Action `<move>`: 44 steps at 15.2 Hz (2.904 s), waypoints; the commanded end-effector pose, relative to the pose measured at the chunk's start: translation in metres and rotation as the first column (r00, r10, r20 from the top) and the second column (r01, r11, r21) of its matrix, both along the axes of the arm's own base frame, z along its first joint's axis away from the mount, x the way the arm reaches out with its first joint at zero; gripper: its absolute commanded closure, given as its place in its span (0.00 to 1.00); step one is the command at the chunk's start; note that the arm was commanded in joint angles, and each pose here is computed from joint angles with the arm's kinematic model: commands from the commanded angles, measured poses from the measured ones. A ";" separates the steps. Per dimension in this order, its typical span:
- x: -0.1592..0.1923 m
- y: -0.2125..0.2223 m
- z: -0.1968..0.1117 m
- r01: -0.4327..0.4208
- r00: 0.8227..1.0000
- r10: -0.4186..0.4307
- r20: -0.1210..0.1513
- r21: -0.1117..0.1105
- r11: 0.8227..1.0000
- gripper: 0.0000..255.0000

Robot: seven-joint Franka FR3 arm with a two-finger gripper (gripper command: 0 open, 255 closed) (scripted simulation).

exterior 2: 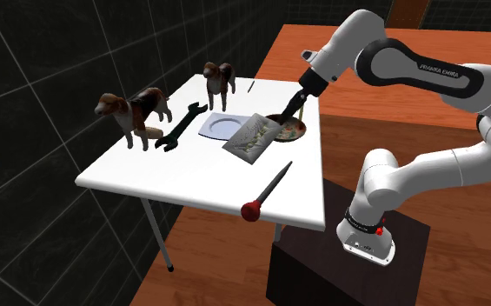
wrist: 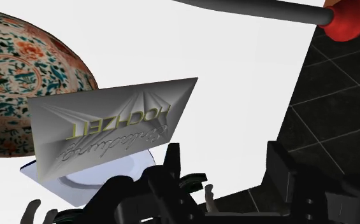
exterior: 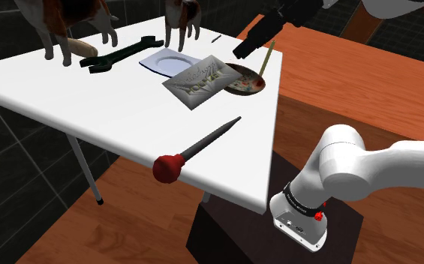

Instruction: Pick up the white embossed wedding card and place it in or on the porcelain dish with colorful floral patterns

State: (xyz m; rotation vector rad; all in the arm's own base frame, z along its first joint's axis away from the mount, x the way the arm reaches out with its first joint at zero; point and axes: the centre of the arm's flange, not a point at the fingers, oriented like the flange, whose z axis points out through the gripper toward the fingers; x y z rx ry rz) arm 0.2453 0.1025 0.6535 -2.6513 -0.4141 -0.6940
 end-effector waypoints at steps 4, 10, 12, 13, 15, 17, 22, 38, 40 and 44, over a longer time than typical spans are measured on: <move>0.035 -0.084 -0.021 0.024 0.991 0.008 -0.130 0.238 0.971 0.00; 0.074 -0.182 -0.084 0.100 0.955 0.065 -0.289 0.520 0.848 0.00; 0.084 -0.210 -0.113 0.135 0.937 0.095 -0.336 0.600 0.788 0.00; 0.089 -0.223 -0.128 0.154 0.927 0.112 -0.357 0.637 0.755 0.00; 0.096 -0.246 -0.162 0.196 0.906 0.149 -0.396 0.704 0.683 0.00; 0.099 -0.251 -0.181 0.217 0.895 0.169 -0.414 0.733 0.645 0.00; 0.103 -0.226 -0.189 0.217 0.895 0.169 -0.414 0.733 0.645 0.00; 0.104 -0.218 -0.192 0.217 0.895 0.169 -0.414 0.733 0.645 1.00; 0.104 -0.218 -0.192 0.217 0.895 0.169 -0.414 0.733 0.645 1.00; 0.104 -0.218 -0.181 0.217 0.895 0.169 -0.414 0.733 0.645 1.00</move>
